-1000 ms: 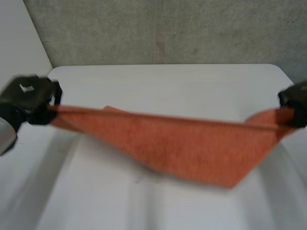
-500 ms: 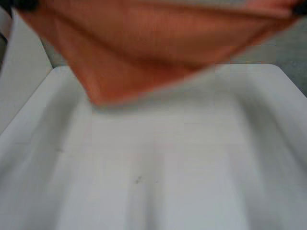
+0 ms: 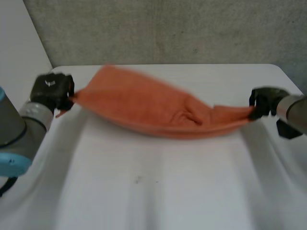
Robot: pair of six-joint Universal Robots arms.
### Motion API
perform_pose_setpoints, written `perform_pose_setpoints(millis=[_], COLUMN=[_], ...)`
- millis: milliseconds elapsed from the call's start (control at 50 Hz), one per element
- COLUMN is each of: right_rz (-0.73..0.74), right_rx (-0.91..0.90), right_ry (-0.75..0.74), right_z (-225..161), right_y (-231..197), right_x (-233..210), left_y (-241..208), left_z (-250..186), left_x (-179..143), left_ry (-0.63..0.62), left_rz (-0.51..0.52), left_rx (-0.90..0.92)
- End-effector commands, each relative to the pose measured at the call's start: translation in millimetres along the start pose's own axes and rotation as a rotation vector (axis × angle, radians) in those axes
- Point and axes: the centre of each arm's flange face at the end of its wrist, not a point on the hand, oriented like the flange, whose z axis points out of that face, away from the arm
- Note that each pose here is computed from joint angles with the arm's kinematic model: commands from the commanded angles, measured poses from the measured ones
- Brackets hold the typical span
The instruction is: Fold the laundry
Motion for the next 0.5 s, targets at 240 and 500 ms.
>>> perform_pose_setpoints(millis=[240, 500], right_rz=[0.012, -0.027], right_rx=[-0.095, 0.134], right_ry=[-0.007, -0.062], right_z=[-8, -84], right_y=[22, -38], right_x=[0, 2], left_y=[-41, -121], left_z=[-38, -71], left_x=[3, 15], left_ry=[0.034, 0.081], left_rz=[0.006, 0.015], left_rx=[0.109, 0.326])
